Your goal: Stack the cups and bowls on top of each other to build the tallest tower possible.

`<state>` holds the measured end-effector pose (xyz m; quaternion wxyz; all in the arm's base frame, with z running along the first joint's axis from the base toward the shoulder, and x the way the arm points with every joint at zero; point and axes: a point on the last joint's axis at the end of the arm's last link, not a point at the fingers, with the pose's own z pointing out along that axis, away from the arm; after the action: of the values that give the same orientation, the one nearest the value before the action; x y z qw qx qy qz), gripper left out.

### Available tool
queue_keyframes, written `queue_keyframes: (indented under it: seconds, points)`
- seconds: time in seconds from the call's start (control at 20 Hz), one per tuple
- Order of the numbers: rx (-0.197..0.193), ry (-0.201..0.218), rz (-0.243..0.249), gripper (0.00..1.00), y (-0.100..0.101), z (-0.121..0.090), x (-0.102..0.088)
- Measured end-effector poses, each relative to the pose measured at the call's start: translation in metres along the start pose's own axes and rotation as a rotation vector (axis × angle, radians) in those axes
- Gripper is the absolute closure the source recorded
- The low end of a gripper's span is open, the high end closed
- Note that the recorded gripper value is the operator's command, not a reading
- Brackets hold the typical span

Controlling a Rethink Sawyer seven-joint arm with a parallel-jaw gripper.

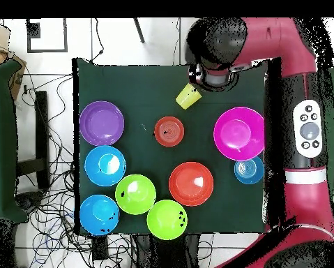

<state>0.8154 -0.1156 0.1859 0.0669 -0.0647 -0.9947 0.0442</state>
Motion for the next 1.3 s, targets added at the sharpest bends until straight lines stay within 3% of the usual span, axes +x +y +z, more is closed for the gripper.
queue_keyframes:
  seconds: [0.15, 0.4, 0.6, 1.05, 1.3]
  points:
    - [0.014, -0.011, 0.020, 0.00, 0.013, 0.002, 0.010]
    - [0.032, -0.012, 0.036, 0.00, 0.040, 0.023, 0.023]
    - [0.033, -0.018, 0.017, 0.00, 0.052, 0.038, 0.029]
    - [0.031, 0.010, -0.061, 0.00, 0.075, 0.073, 0.071]
    - [0.040, 0.017, -0.075, 0.00, 0.085, 0.076, 0.089]
